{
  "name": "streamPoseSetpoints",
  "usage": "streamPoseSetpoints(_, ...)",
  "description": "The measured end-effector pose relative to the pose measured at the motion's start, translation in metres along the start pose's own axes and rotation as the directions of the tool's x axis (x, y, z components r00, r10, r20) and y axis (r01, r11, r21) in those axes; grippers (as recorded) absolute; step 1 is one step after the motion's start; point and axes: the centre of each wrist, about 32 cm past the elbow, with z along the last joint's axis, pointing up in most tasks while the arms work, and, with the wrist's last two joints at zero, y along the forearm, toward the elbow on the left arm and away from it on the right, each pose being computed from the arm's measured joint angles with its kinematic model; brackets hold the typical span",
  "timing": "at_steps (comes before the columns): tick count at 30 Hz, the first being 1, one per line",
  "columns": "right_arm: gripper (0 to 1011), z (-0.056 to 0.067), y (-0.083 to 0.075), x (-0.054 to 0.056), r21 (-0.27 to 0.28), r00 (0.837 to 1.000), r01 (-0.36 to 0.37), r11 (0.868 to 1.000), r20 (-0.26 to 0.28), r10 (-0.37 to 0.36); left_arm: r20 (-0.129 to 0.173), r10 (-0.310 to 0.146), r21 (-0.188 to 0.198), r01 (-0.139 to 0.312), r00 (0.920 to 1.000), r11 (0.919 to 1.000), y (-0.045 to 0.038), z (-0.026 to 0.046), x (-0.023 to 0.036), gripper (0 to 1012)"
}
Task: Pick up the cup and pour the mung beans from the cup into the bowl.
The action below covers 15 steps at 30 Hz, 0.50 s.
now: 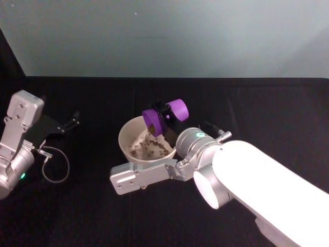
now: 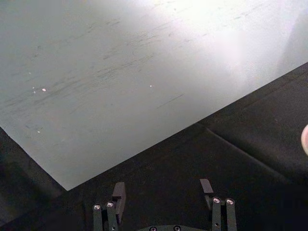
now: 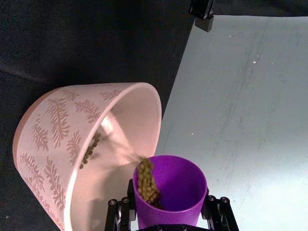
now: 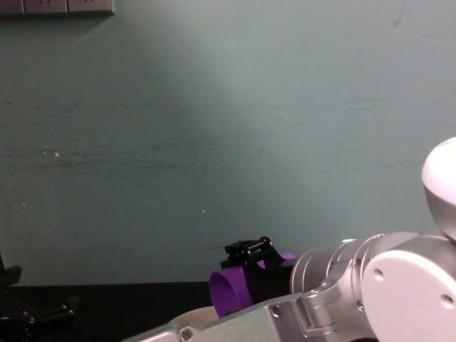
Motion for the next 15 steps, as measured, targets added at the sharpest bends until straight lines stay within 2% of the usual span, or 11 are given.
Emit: streamPoseSetpoints(15, 731, 0.0, -0.0006, -0.0028, 0.013, 1.0, 0.017, 1.0, 0.013, -0.017, 0.0, 0.0, 0.0, 0.0, 1.0, 1.0, 0.0, 0.0, 0.0, 1000)
